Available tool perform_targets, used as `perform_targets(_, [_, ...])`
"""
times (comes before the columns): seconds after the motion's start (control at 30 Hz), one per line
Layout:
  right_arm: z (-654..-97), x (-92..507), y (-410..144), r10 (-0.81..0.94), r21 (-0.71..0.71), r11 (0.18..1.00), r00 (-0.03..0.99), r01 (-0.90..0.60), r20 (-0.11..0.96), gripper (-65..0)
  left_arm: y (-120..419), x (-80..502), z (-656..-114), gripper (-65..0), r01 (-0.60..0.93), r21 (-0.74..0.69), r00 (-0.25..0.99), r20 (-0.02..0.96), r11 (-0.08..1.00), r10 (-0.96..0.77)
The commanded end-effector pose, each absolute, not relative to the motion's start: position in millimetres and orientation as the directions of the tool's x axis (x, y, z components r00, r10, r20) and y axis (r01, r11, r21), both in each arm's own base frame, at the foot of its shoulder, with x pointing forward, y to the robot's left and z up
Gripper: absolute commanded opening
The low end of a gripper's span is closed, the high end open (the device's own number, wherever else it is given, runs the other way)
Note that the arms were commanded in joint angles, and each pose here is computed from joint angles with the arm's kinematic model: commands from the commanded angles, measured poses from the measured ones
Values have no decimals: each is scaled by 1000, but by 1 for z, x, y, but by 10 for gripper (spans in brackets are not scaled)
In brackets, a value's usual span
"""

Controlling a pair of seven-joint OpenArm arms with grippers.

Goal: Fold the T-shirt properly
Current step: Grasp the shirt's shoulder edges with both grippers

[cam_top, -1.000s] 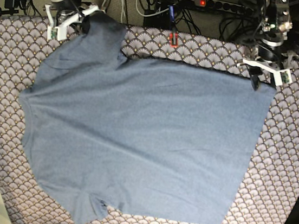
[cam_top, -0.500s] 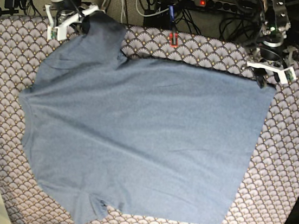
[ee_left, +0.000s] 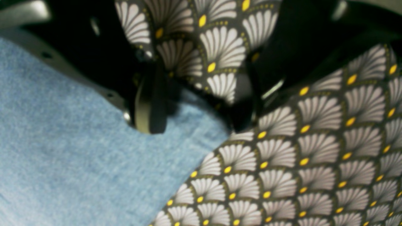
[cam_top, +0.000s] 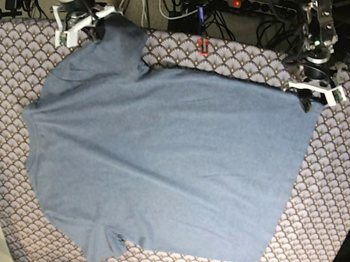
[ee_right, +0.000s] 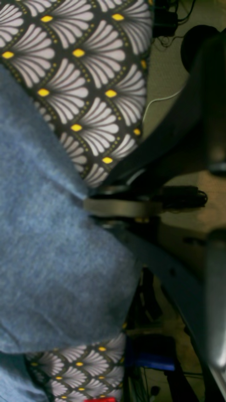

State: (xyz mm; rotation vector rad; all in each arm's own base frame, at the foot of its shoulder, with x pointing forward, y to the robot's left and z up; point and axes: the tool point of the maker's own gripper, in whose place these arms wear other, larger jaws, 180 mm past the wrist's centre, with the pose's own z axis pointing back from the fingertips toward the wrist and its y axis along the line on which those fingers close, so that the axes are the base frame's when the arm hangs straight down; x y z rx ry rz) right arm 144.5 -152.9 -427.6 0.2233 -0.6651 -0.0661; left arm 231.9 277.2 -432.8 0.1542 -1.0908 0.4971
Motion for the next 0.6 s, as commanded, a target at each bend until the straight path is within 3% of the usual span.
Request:
perform_targets(0.0, [-424,145,-154,-119,219,975,779,-25,616,-650,277,232,-436,-318,-458,-122,383,867,881,319])
perform_targets(0.27, [-424,146,-156,-106,211,977,780,-34,616,-650,275,234,-440,-339,-458,-129,387,862,879,328])
perform_targets(0.37, [-424,146,-157,-107,211,977,780,-33,617,-650,275,234,-440,-449,-458,-129,387,862,879,328])
perform_targets(0.5, [-423,146,-161,-88,198,979,781,-46,618,-650,276,235,-439,-650,-457,-127,385,864,881,324])
perform_targets(0.57, [-423,146,-161,-85,195,980,781,-48,619,-650,276,235,-437,-635,-455,-126,383,866,881,322])
